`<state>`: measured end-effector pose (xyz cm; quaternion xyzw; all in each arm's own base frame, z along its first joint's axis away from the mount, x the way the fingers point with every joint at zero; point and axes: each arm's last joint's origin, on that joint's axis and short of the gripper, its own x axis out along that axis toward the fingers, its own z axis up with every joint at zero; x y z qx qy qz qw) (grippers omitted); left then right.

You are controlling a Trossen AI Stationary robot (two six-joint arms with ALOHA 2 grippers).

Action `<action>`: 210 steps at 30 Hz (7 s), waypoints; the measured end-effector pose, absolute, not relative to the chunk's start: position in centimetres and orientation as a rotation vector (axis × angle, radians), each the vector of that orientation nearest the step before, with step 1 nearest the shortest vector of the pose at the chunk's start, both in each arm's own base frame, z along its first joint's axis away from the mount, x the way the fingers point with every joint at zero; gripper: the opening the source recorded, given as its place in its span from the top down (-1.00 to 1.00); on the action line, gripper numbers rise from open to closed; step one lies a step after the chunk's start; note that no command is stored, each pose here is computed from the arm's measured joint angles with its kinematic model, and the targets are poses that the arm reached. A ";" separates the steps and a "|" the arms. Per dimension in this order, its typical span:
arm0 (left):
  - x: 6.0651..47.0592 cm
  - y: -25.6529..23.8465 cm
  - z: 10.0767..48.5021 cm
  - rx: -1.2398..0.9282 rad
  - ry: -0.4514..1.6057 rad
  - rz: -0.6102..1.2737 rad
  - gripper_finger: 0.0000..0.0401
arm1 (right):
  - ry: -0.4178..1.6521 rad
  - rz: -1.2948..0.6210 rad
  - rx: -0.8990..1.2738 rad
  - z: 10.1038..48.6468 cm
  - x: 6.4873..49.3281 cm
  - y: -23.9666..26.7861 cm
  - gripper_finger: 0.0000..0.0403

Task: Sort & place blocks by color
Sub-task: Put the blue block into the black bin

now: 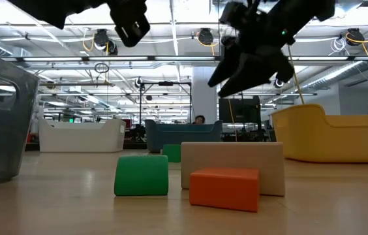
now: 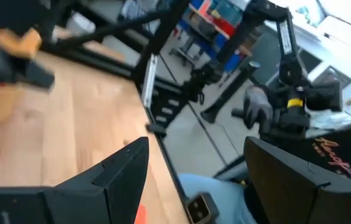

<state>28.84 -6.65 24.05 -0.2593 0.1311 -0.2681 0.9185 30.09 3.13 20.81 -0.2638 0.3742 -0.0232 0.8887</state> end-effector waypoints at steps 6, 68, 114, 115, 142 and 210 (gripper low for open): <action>29.0 -6.0 24.1 -0.502 0.241 -0.485 -0.32 | 0.717 -0.413 0.051 19.7 30.8 1.3 -0.34; 28.7 -3.1 21.0 -0.263 0.473 -0.286 -0.32 | 0.712 -0.870 1.010 16.6 34.2 2.3 -0.34; 28.6 -3.0 20.7 -0.256 0.505 -0.277 -0.32 | 0.899 -0.554 0.249 12.9 35.8 3.7 -0.10; 28.6 -3.0 20.7 -0.258 0.506 -0.271 -0.32 | 0.888 -0.558 0.228 13.0 35.8 3.7 -0.08; 28.6 -2.8 20.7 -0.286 0.510 -0.202 -0.32 | 0.925 -0.724 0.336 10.8 33.6 1.5 -0.04; 28.7 -2.6 20.8 -0.414 0.492 -0.079 -0.32 | 0.705 -0.492 0.397 12.8 29.1 -0.4 -0.24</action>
